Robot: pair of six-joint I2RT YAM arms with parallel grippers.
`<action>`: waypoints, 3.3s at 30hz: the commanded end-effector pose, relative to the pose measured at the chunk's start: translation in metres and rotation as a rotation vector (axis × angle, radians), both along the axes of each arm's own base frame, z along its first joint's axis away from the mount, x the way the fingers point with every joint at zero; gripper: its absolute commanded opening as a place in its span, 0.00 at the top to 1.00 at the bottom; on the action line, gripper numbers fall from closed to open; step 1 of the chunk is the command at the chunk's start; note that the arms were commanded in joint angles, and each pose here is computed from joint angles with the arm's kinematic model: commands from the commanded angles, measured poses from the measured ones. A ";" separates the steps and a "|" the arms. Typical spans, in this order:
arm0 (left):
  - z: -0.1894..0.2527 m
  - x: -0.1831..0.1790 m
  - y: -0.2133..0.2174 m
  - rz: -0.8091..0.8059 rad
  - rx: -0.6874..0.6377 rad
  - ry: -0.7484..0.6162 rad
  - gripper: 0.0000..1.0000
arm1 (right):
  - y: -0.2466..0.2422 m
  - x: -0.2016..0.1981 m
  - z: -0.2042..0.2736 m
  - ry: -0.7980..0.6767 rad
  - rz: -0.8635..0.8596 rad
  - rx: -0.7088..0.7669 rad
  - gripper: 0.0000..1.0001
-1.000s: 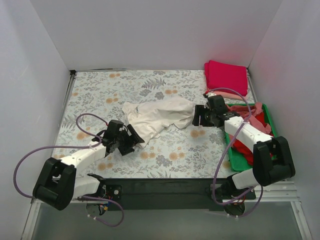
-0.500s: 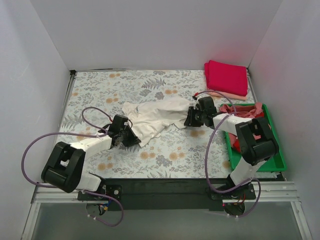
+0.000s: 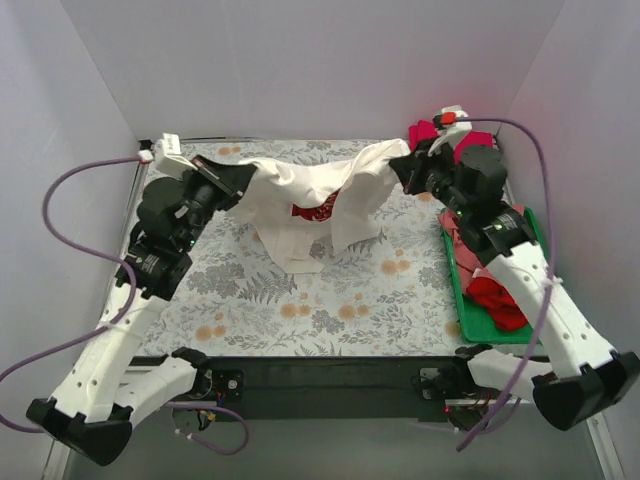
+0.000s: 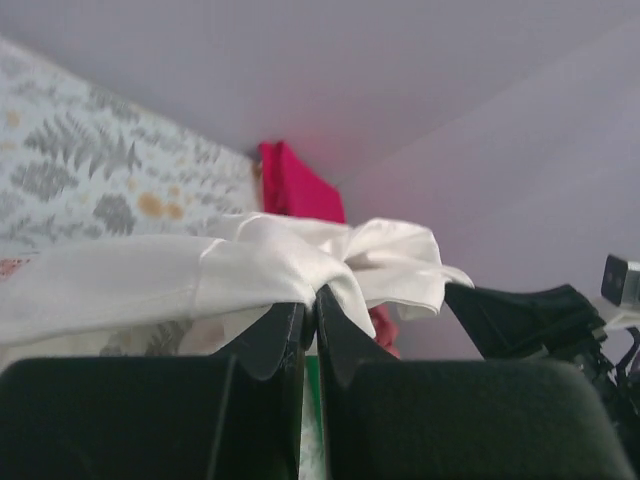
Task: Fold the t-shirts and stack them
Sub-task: Flatten the tshirt out
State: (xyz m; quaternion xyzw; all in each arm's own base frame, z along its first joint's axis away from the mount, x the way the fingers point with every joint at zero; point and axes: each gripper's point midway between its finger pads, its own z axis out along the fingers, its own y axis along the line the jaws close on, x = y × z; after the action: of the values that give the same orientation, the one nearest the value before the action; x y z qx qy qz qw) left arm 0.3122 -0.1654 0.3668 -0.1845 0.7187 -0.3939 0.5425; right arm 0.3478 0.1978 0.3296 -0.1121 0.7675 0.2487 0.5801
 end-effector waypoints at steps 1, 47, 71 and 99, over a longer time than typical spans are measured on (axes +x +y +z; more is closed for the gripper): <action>0.100 -0.022 0.035 0.123 -0.035 -0.233 1.00 | -0.013 -0.043 0.109 -0.242 0.057 0.041 0.99; -0.117 -0.023 0.227 1.051 -0.123 0.356 0.72 | 0.016 -0.085 -0.051 0.086 0.561 -0.142 0.72; -0.244 0.007 0.129 0.452 -0.016 0.690 0.07 | -0.033 -0.081 -0.229 0.612 0.006 -0.088 0.08; -0.341 -0.035 0.140 0.518 0.049 0.837 0.06 | -0.062 -0.063 -0.203 0.629 -0.210 -0.369 0.99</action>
State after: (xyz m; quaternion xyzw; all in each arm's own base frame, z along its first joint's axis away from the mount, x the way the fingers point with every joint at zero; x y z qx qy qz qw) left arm 0.2886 -0.0346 0.0411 -0.4826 0.8075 -0.1581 0.3000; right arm 0.2771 0.1518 0.0844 -0.0458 0.9563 0.1113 0.2665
